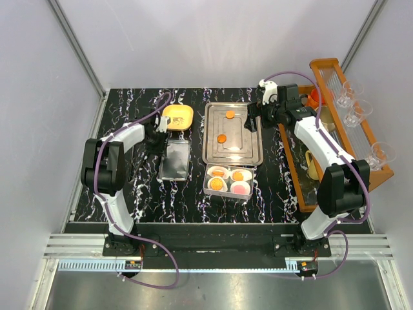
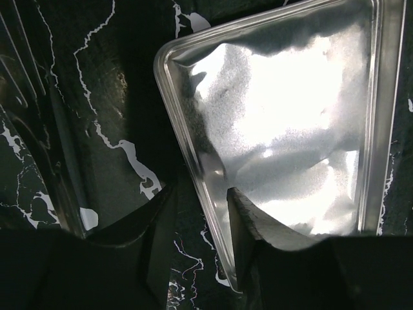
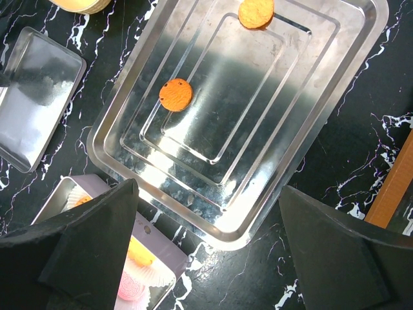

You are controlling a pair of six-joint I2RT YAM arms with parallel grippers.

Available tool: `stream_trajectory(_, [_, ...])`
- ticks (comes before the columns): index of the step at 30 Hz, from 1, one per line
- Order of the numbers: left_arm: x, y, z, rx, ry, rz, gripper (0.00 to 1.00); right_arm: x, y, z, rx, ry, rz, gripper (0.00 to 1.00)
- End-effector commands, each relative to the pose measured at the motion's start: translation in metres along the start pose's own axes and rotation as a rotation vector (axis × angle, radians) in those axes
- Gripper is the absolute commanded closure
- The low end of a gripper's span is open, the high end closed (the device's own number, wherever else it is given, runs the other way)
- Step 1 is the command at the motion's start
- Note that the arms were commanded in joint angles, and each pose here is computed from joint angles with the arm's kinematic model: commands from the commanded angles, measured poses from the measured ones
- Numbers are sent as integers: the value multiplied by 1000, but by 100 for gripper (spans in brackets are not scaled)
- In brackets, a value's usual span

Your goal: Pack the cookies

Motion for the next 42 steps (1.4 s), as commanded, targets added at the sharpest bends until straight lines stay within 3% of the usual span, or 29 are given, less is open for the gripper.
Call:
stream_trajectory(1, [-1, 5, 9, -2, -21, 13, 61, -2, -2, 10, -13, -38, -23, 0])
stream_trajectory(14, [7, 6, 7, 0, 6, 13, 66, -5, 0, 6, -18, -35, -32, 0])
stream_trajectory(27, [13, 10, 4, -8, 31, 30, 84, -4, 0, 7, -13, -38, -25, 0])
stream_trajectory(32, [12, 7, 5, -9, 29, 14, 100, -3, 1, 7, -11, -38, -21, 0])
stream_trajectory(42, [-37, -21, 25, 36, -111, -118, 100, -5, 6, 6, -14, -30, 11, 0])
Point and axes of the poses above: each gripper's point midway between its finger pads, its own x axis out along the fingers, its own y axis along the line the jaws close on, z = x × y, the point moved 3 cm from there along -x, back along the fingers, and after that the axes turned 13 degrees about -x, right-handed, at the moved point
